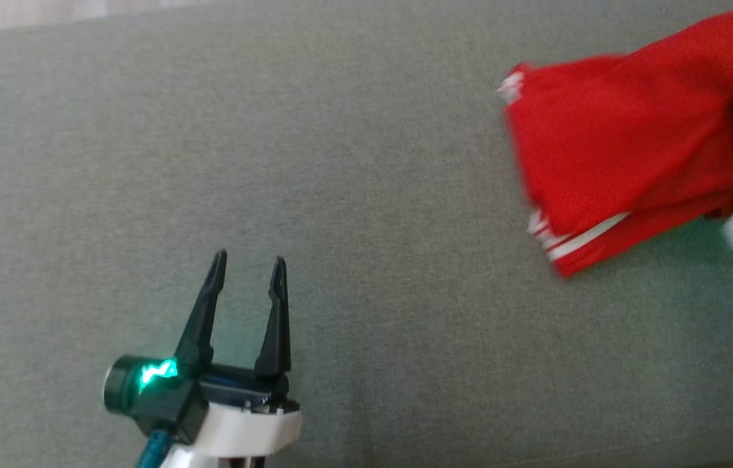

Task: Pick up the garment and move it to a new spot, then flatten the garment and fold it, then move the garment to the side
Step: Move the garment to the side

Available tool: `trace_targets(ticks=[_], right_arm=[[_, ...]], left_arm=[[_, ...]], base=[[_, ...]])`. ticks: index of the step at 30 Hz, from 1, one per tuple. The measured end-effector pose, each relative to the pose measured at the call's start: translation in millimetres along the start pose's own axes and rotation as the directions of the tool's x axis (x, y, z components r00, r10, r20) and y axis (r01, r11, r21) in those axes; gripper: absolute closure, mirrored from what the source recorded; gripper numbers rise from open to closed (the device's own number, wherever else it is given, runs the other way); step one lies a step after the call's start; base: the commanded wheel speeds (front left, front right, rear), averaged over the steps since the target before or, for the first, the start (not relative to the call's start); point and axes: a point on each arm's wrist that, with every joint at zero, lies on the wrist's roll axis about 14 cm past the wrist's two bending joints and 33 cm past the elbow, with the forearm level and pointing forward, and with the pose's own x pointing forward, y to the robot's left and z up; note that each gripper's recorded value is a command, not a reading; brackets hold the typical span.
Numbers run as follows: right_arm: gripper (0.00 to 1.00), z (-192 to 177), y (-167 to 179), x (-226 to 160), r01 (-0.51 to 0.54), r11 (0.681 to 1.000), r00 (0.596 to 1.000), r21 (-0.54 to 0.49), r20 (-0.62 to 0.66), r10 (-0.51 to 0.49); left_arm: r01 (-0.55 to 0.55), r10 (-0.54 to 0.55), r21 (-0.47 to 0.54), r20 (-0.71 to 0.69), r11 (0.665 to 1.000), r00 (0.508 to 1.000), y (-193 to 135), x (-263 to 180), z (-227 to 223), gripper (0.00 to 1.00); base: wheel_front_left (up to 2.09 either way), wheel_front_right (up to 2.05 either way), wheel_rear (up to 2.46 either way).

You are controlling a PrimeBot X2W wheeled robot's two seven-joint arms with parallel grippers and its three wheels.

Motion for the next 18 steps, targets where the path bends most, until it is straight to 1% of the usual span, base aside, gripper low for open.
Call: trace_targets(ticks=[6, 9, 12, 13, 14, 18], right_arm=[[1.00, 26, -58, -10, 0.131, 0.988, 0.991, -0.088, 0.013, -0.130], [1.00, 39, -83, -16, 0.190, 0.973, 0.982, -0.134, 0.018, -0.189], [1.00, 43, -101, -21, 0.236, 0.957, 0.971, -0.170, 0.014, -0.238], [0.60, 43, -105, -22, 0.248, 0.952, 0.968, -0.181, 0.010, -0.251], [0.00, 44, -109, -23, 0.261, 0.946, 0.965, -0.192, 0.012, -0.263], [0.00, 49, -116, -32, 0.305, 0.926, 0.952, -0.224, 0.039, -0.304]], left_arm=[[0.050, -0.050, -0.054, 0.009, 0.997, 0.999, -8, 19, -3, 0.00], [0.088, -0.087, -0.086, 0.019, 0.992, 0.996, -13, 27, -3, 0.00], [0.098, -0.097, -0.098, 0.018, 0.990, 0.995, -13, 32, -6, 0.00], [0.099, -0.098, -0.099, 0.017, 0.990, 0.995, -12, 33, -6, 0.00], [0.099, -0.098, -0.099, 0.017, 0.990, 0.995, -12, 34, -6, 0.00], [0.094, -0.091, -0.089, 0.035, 0.992, 0.995, -9, 36, 0, 0.00]], base=[[0.00, 0.00, 0.00], [0.00, 0.00, 0.00], [0.00, 0.00, 0.00], [0.00, 0.00, 0.00], [0.00, 0.00, 0.00], [0.00, 0.00, 0.00]])
